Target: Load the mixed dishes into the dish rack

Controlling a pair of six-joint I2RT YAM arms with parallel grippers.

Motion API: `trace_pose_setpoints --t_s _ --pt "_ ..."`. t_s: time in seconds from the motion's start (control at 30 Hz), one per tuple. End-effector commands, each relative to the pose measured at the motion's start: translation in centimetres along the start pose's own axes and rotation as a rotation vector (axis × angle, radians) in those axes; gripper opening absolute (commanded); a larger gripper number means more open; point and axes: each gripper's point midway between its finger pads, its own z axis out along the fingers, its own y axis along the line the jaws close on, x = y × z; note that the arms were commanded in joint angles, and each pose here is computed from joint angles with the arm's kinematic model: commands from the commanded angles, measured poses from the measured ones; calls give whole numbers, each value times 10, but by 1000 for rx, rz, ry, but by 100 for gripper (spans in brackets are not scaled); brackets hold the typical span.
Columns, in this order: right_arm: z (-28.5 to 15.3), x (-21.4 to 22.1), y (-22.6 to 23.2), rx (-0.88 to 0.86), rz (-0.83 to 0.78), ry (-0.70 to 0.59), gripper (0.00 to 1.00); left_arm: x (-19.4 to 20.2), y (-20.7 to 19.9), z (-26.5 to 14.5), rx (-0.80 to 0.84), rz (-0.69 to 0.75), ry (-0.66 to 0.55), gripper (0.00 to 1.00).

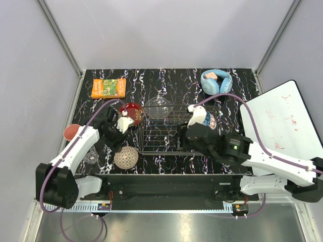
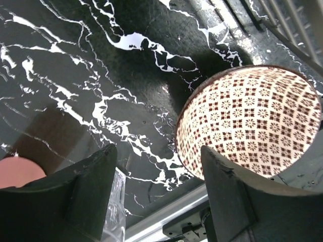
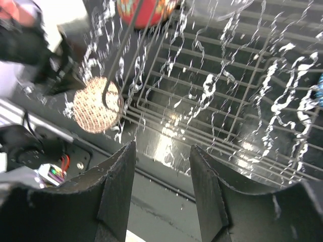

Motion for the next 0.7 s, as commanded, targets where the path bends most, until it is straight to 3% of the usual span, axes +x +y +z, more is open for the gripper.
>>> trace_pose_setpoints --t_s 0.0,0.17,0.27,0.43,0.67 --pt "-7 -10 -19 47 30 -93 55 -18 3 1 -6 59 -45 68" --pt "1 7 -29 91 13 -52 55 -39 -35 -55 -9 193 -202 74" --pt "11 14 -32 123 -21 -33 56 -34 -72 -67 79 269 -195 77" --pt "14 14 -34 145 -38 -37 56 -5 -92 -42 163 349 -57 74" --pt "-3 2 -55 200 1 -102 58 -3 -99 -18 177 452 21 72"
